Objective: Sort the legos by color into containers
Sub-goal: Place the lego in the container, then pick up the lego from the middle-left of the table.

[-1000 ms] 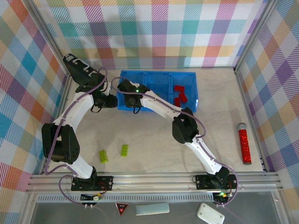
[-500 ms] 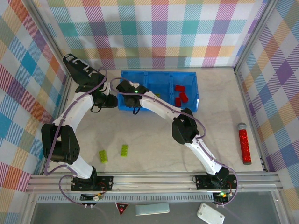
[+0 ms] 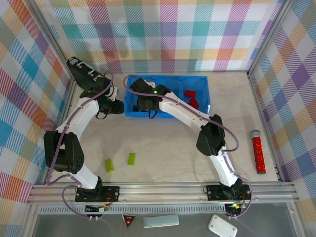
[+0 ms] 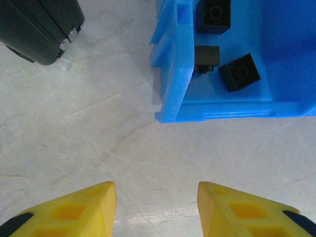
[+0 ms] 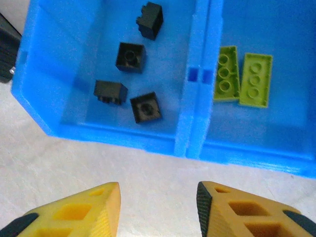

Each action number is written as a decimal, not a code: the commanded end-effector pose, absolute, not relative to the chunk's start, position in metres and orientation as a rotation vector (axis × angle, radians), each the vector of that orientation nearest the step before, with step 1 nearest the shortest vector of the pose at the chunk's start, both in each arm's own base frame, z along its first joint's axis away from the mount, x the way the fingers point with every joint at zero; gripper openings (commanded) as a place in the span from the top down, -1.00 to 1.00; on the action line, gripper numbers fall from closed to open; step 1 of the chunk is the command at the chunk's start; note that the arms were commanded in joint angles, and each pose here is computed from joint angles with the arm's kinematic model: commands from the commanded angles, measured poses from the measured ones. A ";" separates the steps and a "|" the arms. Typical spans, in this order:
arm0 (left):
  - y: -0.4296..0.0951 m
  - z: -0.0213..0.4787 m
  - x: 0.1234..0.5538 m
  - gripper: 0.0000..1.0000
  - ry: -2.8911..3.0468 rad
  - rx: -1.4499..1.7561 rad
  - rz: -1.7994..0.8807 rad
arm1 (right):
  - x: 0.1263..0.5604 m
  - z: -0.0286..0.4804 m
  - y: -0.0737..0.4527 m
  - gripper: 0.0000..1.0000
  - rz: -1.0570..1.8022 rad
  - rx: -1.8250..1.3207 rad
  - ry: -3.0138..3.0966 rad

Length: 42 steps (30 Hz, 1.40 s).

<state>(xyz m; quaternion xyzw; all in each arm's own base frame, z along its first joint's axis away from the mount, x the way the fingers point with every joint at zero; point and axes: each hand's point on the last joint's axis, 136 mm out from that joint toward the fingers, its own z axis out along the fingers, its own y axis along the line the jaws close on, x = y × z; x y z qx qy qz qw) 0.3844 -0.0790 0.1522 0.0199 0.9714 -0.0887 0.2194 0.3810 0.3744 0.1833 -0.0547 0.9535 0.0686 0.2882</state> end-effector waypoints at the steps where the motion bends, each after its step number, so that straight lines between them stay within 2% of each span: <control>1: -0.088 0.143 0.379 0.06 2.715 0.059 -0.274 | 0.368 0.189 0.365 0.06 0.187 -0.185 2.547; 18: -0.114 0.140 0.369 0.05 2.801 0.065 -0.265 | 0.323 0.162 0.272 0.04 0.116 -0.091 2.590; 29: -0.128 0.117 0.313 0.04 2.901 0.054 -0.198 | 0.314 0.155 0.222 0.02 0.122 -0.001 2.588; 42: -0.130 0.089 0.238 0.02 2.983 0.029 -0.128 | 0.309 0.150 0.203 0.01 0.126 0.026 2.590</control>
